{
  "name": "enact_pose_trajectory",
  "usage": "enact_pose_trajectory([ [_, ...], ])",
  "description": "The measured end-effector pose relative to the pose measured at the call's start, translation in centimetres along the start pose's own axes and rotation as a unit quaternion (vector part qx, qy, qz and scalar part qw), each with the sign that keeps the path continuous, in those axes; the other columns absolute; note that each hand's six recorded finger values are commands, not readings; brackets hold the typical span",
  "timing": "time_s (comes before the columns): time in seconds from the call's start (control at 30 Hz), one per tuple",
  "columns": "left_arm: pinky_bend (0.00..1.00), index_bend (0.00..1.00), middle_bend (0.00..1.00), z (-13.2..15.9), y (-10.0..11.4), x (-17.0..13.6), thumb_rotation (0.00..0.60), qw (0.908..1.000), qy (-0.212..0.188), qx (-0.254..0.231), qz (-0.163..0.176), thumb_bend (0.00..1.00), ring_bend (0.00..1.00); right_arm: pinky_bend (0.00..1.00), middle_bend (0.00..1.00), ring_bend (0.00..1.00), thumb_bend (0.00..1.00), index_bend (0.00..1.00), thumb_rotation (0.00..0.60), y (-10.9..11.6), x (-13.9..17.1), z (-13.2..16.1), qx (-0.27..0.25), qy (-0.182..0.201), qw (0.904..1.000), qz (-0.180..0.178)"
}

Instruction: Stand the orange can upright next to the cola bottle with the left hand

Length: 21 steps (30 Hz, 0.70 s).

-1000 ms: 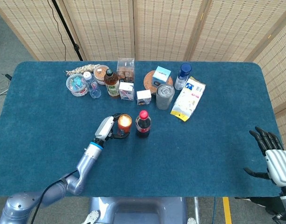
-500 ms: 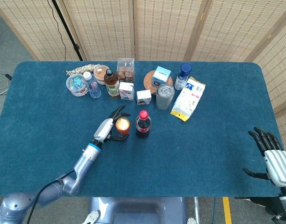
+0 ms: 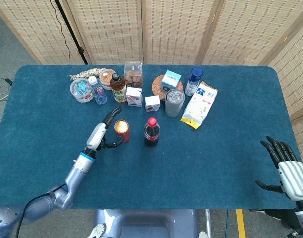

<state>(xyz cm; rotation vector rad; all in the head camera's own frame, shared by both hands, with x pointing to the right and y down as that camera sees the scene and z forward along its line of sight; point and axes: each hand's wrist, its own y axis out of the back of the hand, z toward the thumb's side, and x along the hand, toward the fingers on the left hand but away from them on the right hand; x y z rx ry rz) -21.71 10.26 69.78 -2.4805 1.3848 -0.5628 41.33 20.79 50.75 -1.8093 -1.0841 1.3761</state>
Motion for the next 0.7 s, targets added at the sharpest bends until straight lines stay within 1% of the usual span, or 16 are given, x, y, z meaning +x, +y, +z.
enact_pose_trajectory([
  [0.1,0.00,0.00,0.00,0.5,1.9,-0.8,0.600,0.9998,-0.009,0.018,0.007,0.34,0.00,0.00,0.00,0.00,0.00,0.00,0.600,-0.1,0.2,0.4,0.000,0.006,1.0000,0.001],
  [0.27,0.00,0.00,0.00,1.4,5.0,-2.3,0.600,0.9992,-0.009,0.034,0.018,0.33,0.00,0.00,0.00,0.00,0.00,0.00,0.600,-0.1,0.6,0.7,0.001,0.012,0.9999,0.001],
  [0.37,0.00,0.00,0.00,2.0,7.5,-3.5,0.600,0.9984,-0.009,0.046,0.033,0.31,0.00,0.00,0.00,0.00,0.00,0.00,0.600,-0.1,0.6,0.8,0.000,0.014,0.9999,0.000],
  [0.43,0.00,0.00,0.00,2.5,9.2,-4.4,0.600,0.9970,-0.011,0.063,0.045,0.30,0.00,0.00,0.00,0.00,0.00,0.00,0.600,-0.1,0.7,0.9,0.000,0.015,0.9999,-0.001],
  [0.57,0.00,0.00,0.00,3.4,12.3,-6.5,0.600,0.9917,-0.004,0.115,0.058,0.30,0.00,0.00,0.00,0.00,0.00,0.00,0.600,-0.1,0.8,1.0,0.001,0.017,0.9998,0.000],
  [0.67,0.00,0.00,0.00,3.9,14.6,-8.6,0.600,0.9830,0.016,0.169,0.069,0.30,0.00,0.00,0.00,0.00,0.00,0.00,0.600,-0.2,0.8,1.0,0.004,0.019,0.9998,0.000],
  [0.7,0.00,0.00,0.00,4.1,15.4,-9.6,0.600,0.9786,0.029,0.190,0.074,0.30,0.00,0.00,0.00,0.00,0.00,0.00,0.600,-0.2,0.8,1.0,0.005,0.019,0.9998,0.000],
])
